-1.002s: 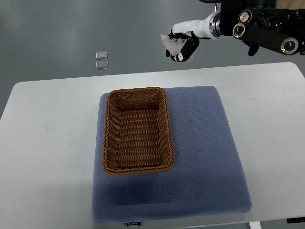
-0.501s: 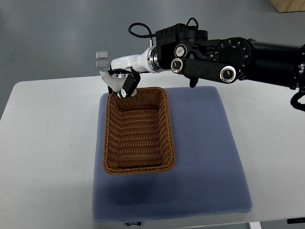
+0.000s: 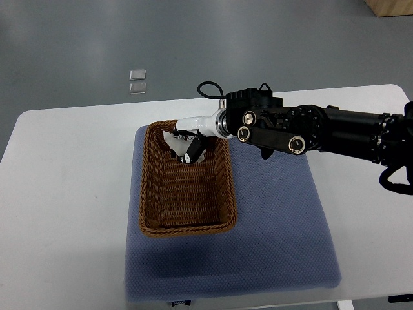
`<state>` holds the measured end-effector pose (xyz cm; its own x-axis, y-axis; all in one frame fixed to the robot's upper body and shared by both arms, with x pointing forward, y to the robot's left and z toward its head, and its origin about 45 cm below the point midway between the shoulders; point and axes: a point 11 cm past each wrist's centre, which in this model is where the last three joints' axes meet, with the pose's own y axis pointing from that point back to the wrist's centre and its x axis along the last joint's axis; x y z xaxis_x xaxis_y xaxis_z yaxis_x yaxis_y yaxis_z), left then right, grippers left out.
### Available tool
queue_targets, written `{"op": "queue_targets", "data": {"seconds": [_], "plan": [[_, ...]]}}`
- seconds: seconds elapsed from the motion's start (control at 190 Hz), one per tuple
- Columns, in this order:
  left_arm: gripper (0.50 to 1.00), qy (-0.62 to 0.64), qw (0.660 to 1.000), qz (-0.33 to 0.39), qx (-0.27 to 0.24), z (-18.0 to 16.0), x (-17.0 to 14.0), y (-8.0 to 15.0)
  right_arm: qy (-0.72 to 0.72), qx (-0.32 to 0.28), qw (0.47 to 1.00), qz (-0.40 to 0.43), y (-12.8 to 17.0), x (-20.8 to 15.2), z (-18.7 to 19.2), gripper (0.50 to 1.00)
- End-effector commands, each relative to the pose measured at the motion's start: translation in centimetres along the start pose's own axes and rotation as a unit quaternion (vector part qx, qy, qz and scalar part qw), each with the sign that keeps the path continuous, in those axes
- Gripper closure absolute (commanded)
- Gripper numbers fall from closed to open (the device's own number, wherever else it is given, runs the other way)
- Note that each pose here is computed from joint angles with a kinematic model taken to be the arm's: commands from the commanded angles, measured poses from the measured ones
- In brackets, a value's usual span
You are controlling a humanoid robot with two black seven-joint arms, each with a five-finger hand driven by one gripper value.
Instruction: Place white bear in brown basket with right hand
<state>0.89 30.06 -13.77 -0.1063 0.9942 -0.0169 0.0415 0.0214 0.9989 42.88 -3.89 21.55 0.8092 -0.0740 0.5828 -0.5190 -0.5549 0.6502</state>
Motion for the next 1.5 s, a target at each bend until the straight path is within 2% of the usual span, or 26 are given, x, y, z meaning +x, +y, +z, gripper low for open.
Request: {"op": "queue_targets", "data": {"seconds": [0.0, 0.522, 0.569, 0.654, 0.691, 0.754, 0.828, 0.864, 1.028, 1.239, 1.497], "plan": [[0.500, 0.000, 1.000, -0.001, -0.001, 0.1, -0.1, 0.0, -0.010, -0.008, 1.000, 0.007, -0.3, -0.3, 1.0, 1.000], [0.500, 0.000, 1.000, -0.001, -0.001, 0.1, -0.1, 0.0, -0.041, -0.022, 0.999, 0.016, -1.0, -2.2, 3.3, 1.000], [0.500, 0.000, 1.000, -0.001, -0.001, 0.1, -0.1, 0.0, -0.045, -0.022, 0.999, 0.014, -1.1, -2.5, 3.4, 0.938], [0.500, 0.000, 1.000, -0.001, -0.001, 0.1, -0.1, 0.0, -0.046, -0.023, 0.999, 0.014, -1.1, -2.5, 3.5, 0.883], [0.500, 0.000, 1.000, 0.000, -0.001, 0.1, 0.0, 0.0, -0.047, -0.022, 0.999, 0.015, -1.1, -2.5, 3.4, 0.820], [0.500, 0.000, 1.000, 0.001, -0.001, 0.1, 0.0, 0.0, -0.047, -0.021, 0.999, 0.015, -1.1, -2.4, 3.4, 0.754], [0.500, 0.000, 1.000, 0.001, -0.001, 0.1, 0.1, 0.0, -0.048, -0.020, 0.999, 0.016, -1.1, -2.3, 3.3, 0.738], [0.500, 0.000, 1.000, 0.002, -0.001, 0.1, 0.1, 0.0, -0.049, -0.019, 0.998, 0.017, -1.1, -2.2, 3.2, 0.711], [0.500, 0.000, 1.000, 0.001, -0.001, 0.1, 0.1, 0.0, -0.050, -0.017, 0.998, 0.019, -1.0, -1.9, 2.9, 0.681], [0.500, 0.000, 1.000, 0.002, -0.001, 0.1, 0.1, 0.0, -0.048, -0.001, 0.998, 0.034, -0.4, 0.3, 1.3, 0.677], [0.500, 0.000, 1.000, 0.003, -0.001, 0.1, 0.2, 0.0, -0.048, 0.000, 0.998, 0.033, -0.3, 0.4, 1.1, 0.671]]}}
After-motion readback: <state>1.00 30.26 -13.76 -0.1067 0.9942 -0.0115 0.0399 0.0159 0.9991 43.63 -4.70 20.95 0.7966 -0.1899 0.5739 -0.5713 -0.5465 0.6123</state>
